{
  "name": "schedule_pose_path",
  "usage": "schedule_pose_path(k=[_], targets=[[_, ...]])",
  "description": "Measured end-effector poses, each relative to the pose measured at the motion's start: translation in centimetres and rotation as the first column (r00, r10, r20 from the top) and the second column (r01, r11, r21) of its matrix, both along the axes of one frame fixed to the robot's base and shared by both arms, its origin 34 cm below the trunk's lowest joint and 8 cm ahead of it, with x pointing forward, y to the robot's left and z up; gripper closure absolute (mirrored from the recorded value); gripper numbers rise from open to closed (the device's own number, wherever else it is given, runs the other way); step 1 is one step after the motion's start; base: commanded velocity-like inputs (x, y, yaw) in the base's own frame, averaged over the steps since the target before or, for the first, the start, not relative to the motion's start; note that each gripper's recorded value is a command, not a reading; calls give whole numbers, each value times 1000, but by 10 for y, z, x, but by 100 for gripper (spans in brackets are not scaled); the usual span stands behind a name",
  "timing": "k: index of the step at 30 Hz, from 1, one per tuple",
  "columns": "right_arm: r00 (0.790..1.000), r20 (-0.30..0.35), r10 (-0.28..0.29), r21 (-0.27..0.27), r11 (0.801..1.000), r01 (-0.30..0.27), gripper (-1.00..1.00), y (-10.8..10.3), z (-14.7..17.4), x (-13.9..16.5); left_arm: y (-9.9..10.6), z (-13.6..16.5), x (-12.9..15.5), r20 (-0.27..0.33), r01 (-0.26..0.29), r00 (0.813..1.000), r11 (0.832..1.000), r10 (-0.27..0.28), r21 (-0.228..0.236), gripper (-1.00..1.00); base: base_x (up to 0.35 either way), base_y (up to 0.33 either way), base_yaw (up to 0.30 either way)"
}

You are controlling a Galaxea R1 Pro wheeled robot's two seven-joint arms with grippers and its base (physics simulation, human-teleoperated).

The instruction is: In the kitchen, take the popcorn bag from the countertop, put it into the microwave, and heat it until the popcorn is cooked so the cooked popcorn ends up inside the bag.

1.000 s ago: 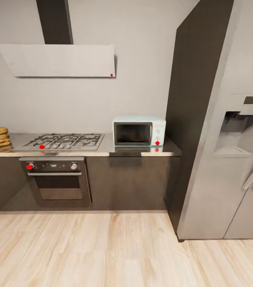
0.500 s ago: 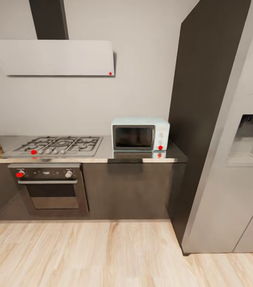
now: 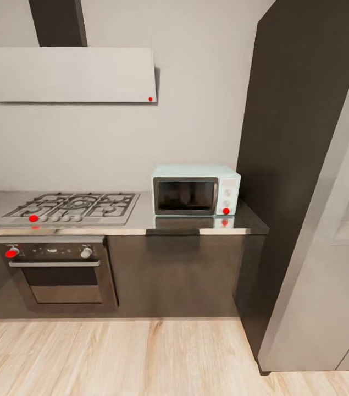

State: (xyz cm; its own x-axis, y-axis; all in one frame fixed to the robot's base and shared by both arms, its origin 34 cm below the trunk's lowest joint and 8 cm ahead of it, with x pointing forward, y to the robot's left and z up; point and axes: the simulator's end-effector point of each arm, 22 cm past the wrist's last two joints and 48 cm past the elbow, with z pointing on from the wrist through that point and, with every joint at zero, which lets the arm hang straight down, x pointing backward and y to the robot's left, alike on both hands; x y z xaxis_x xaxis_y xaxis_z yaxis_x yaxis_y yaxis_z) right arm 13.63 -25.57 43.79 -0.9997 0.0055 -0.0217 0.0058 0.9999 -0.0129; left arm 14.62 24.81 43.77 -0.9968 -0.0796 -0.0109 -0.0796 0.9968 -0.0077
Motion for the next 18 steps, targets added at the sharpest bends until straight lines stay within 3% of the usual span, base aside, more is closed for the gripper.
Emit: schedule_pose_path(k=[18], targets=[[1000, -10, 5, 0, 1000, -5, -100, -3, 0, -2, 0, 0, 0, 0, 1, 1000, 1000, -1, -1, -100, 311, 0, 0]])
